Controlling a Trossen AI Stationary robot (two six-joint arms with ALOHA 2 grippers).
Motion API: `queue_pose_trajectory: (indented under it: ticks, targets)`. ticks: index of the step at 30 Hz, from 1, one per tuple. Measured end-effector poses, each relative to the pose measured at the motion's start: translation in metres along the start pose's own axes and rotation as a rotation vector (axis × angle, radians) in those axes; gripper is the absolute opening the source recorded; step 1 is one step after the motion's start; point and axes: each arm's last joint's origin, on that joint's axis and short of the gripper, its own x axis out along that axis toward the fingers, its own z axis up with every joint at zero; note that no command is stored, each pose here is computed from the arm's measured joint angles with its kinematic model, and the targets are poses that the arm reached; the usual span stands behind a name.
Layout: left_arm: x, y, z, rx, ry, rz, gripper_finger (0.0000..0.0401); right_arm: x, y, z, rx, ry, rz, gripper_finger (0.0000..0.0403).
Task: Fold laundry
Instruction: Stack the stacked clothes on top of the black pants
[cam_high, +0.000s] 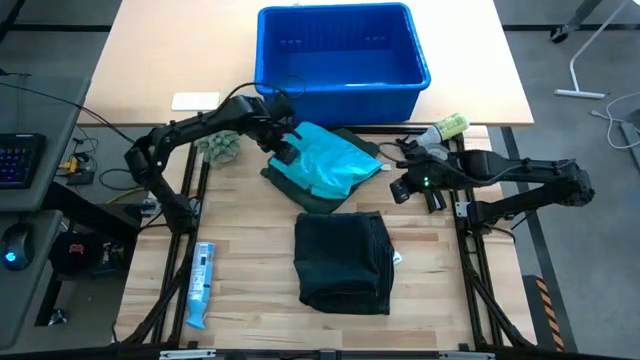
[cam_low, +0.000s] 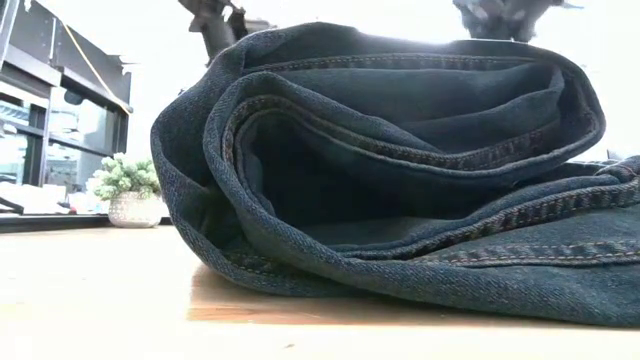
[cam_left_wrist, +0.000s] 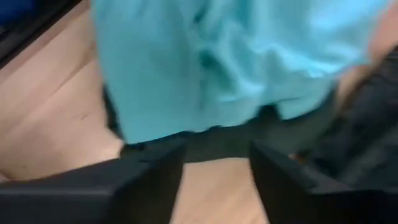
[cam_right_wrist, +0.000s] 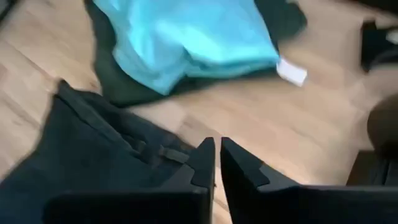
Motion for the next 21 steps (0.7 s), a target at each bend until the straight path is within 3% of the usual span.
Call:
queue_pose_trajectory:
  ticks: [3,4,7,10,14,18,21]
  targets:
    - [0.001,0.022,0.005,-0.059,-0.051,-0.016,0.0032,0.020,-0.006,-0.010,0.079,0.057,-0.021,0.0003]
    - [0.001,0.031,0.008,-0.084,-0.066,-0.025,0.0018,0.028,-0.009,-0.013,0.115,0.065,-0.031,0.0002]
    - [0.011,0.061,0.013,-0.143,-0.058,0.020,0.0011,0.056,-0.020,-0.025,0.259,0.095,-0.061,0.0001]
    - [0.020,0.088,0.018,-0.200,-0.041,0.075,0.0003,0.080,-0.029,-0.033,0.449,0.088,-0.022,0.0000]
    - [0.036,0.110,0.024,-0.196,-0.016,0.031,0.0010,0.098,-0.035,-0.035,0.669,0.018,0.062,0.0000]
    - [0.054,0.125,0.022,-0.155,0.066,0.090,0.0002,0.101,-0.043,-0.035,0.775,0.007,0.005,0.0000]
    - [0.069,0.129,0.023,-0.152,0.105,0.057,0.0007,0.102,-0.045,-0.032,0.829,-0.013,0.008,0.0000]
